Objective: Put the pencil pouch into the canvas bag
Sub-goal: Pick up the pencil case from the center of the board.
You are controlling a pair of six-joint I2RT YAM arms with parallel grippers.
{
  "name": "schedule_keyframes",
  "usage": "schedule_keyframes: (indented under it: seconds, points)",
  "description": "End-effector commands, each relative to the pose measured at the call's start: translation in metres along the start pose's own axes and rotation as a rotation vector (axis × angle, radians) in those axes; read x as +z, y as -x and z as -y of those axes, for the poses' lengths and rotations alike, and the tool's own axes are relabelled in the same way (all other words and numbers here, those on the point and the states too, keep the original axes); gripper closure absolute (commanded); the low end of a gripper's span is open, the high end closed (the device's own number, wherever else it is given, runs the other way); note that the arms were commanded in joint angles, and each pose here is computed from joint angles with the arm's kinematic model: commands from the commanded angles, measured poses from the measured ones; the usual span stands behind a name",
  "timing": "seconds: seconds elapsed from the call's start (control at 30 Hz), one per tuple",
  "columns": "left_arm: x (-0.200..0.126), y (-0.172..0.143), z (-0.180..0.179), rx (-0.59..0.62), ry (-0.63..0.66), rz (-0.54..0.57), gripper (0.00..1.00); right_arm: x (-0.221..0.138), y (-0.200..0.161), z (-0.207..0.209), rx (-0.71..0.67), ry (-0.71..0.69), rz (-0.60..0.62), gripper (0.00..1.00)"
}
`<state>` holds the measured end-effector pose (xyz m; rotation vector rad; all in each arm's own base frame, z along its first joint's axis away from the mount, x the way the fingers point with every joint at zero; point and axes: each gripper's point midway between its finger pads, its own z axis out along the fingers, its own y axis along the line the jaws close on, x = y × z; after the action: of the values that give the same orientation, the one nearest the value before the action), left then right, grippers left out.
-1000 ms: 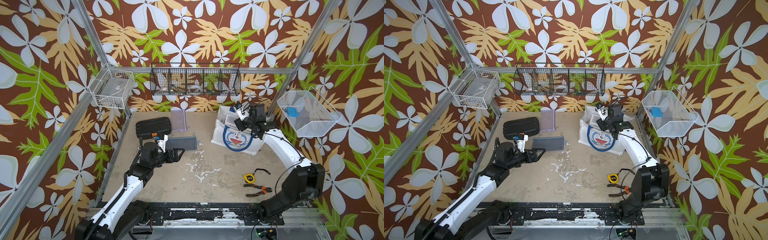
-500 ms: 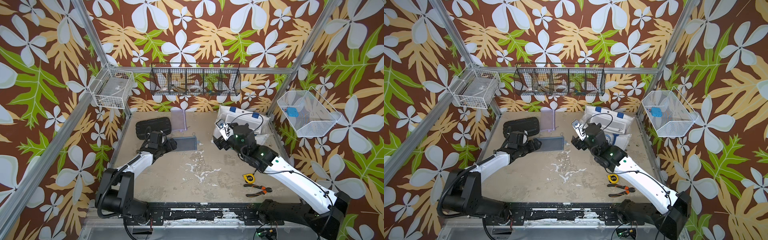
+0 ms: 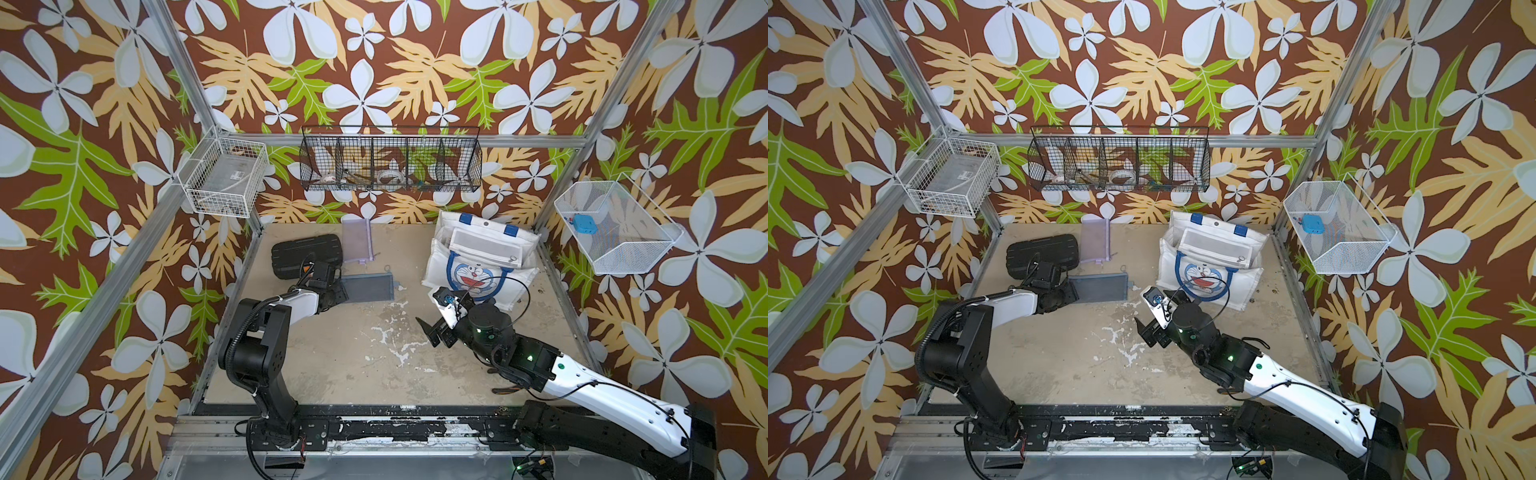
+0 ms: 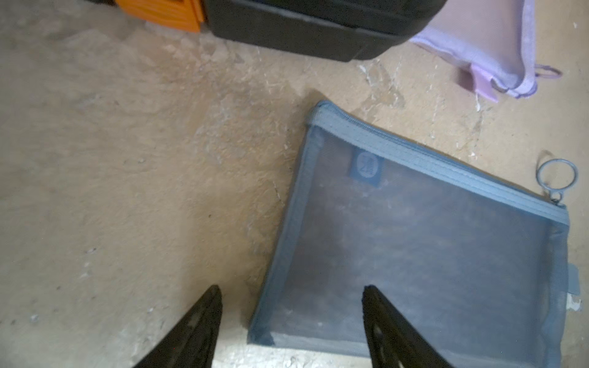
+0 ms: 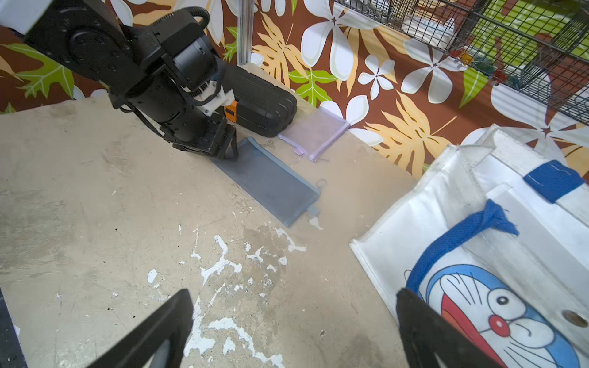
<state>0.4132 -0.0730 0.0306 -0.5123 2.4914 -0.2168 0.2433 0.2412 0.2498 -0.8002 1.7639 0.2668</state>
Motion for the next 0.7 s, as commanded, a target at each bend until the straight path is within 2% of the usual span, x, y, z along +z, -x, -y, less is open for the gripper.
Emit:
schedule_keyframes:
  seconds: [0.0,0.07,0.13,0.3,0.5,0.6,0.67]
  points:
    - [0.009,-0.008,-0.009,0.05,0.062,-0.023,0.28,-0.003,0.007,0.0,0.038,0.002,0.063,0.0]
    - [0.016,-0.01,-0.01,0.072,0.08,-0.035,0.32,-0.003,0.004,-0.002,0.045,0.011,0.072,0.0]
    - [0.023,-0.013,-0.008,0.086,0.087,-0.048,0.39,-0.003,0.002,-0.002,0.045,0.012,0.072,0.0]
    - [0.032,-0.02,-0.005,0.115,0.095,-0.078,0.66,-0.006,0.006,0.003,0.028,-0.013,0.072,0.0]
    - [0.021,-0.026,-0.001,0.11,0.072,-0.075,1.0,-0.011,0.007,0.009,0.01,-0.043,0.091,0.0]
    - [0.003,-0.021,0.01,0.123,0.031,-0.049,1.0,-0.011,0.0,0.01,-0.015,-0.051,0.083,0.0]
    - [-0.018,-0.018,0.024,0.121,-0.049,-0.036,1.0,-0.011,-0.004,0.01,-0.035,-0.056,0.087,0.0]
